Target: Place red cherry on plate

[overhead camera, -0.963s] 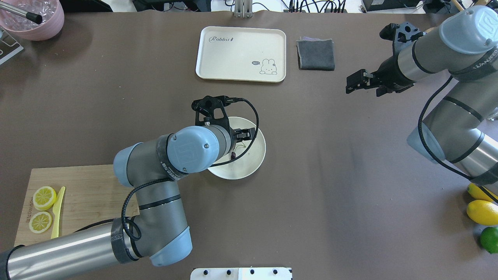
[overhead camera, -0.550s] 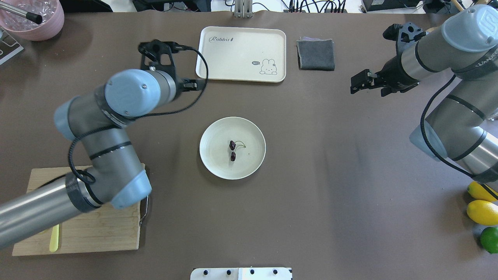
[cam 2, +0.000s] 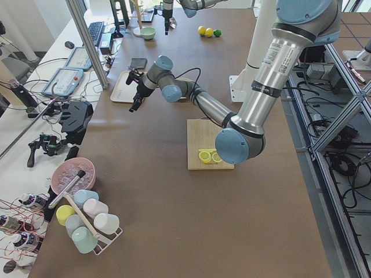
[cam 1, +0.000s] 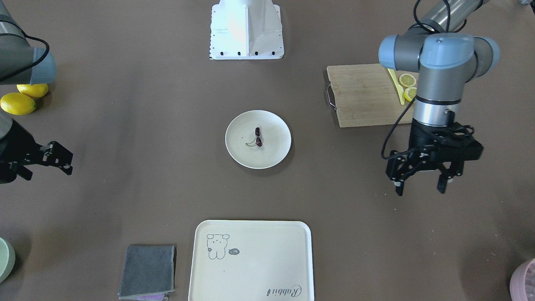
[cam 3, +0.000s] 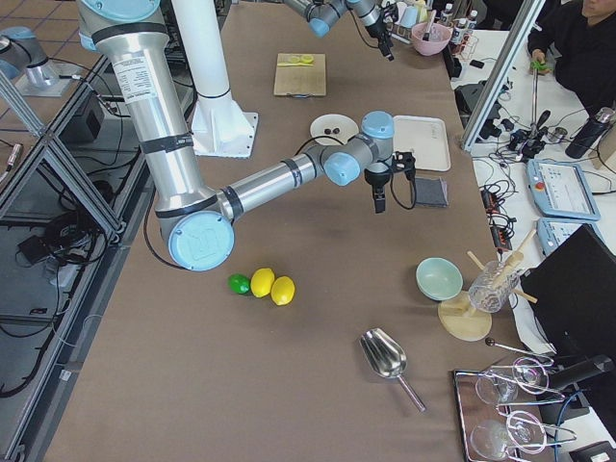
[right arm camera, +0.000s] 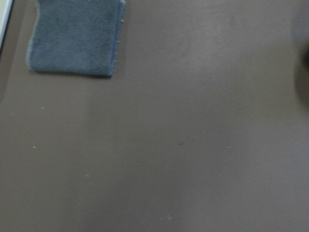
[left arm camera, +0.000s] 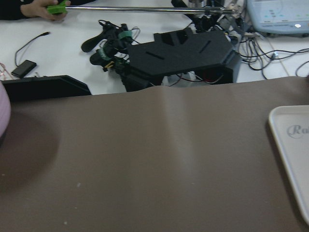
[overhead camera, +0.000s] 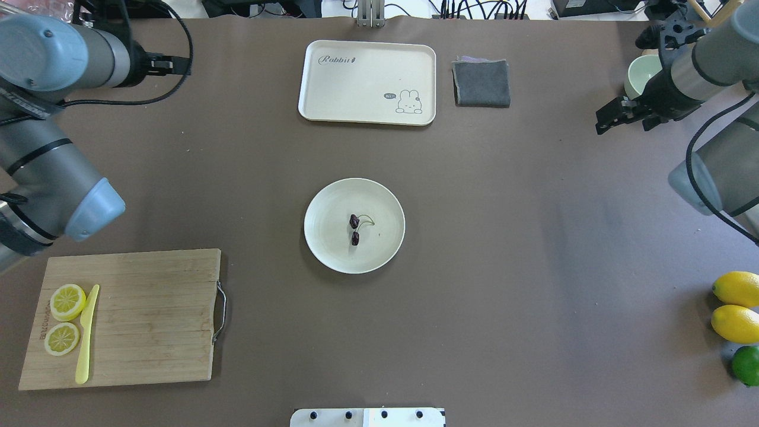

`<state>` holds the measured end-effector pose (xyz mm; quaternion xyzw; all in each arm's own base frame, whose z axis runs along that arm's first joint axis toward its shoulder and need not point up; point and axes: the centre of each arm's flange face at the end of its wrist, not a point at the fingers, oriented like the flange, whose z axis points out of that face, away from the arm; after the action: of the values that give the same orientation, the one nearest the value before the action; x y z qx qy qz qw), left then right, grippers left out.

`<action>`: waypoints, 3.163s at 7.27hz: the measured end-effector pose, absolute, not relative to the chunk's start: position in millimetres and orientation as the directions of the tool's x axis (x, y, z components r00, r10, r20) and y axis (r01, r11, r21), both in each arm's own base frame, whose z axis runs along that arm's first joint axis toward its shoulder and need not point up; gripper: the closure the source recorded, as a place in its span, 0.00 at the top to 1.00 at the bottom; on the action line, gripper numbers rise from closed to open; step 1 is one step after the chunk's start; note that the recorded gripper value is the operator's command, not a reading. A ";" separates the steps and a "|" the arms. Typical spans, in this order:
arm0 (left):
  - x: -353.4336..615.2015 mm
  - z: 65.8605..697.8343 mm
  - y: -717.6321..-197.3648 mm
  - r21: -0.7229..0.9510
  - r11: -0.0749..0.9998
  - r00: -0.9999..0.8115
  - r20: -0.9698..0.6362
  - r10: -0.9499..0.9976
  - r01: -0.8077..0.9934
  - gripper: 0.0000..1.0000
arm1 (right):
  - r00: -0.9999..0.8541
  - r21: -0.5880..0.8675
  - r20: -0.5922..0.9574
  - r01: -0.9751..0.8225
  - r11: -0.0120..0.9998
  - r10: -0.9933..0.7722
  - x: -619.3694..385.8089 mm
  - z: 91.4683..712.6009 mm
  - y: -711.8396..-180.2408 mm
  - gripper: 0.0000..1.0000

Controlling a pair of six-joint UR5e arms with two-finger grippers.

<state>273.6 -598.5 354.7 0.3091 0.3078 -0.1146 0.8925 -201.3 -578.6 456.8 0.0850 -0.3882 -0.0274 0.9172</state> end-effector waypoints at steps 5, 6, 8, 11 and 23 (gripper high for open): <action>53.7 504.9 -610.1 0.292 0.920 0.779 -0.626 -0.022 0.261 0.98 | 0.713 0.223 0.674 0.054 0.973 -0.194 -19.9 587.2 -581.3 0.99; 10.4 535.5 -608.8 0.273 0.937 0.767 -0.642 0.007 0.220 0.98 | 0.721 0.222 0.665 0.058 0.973 -0.194 10.2 611.6 -579.1 0.99; -49.6 578.2 -600.1 0.224 0.958 0.698 -0.715 0.039 0.176 0.98 | 0.729 0.202 0.656 0.076 0.976 -0.193 44.2 639.0 -573.3 0.99; -71.7 586.9 -595.4 0.196 0.965 0.662 -0.749 0.032 0.175 0.97 | 0.733 0.177 0.658 0.072 0.982 -0.173 51.1 639.1 -574.6 1.00; -94.0 594.0 -561.7 0.181 0.978 0.679 -0.731 0.065 0.102 0.98 | 0.734 0.050 0.676 0.052 0.997 -0.072 62.5 608.3 -546.9 1.00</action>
<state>-94.0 -561.7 594.0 0.1042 0.4003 -0.0104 0.9104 62.5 -546.9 608.3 0.0139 -0.3634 -0.0331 0.9309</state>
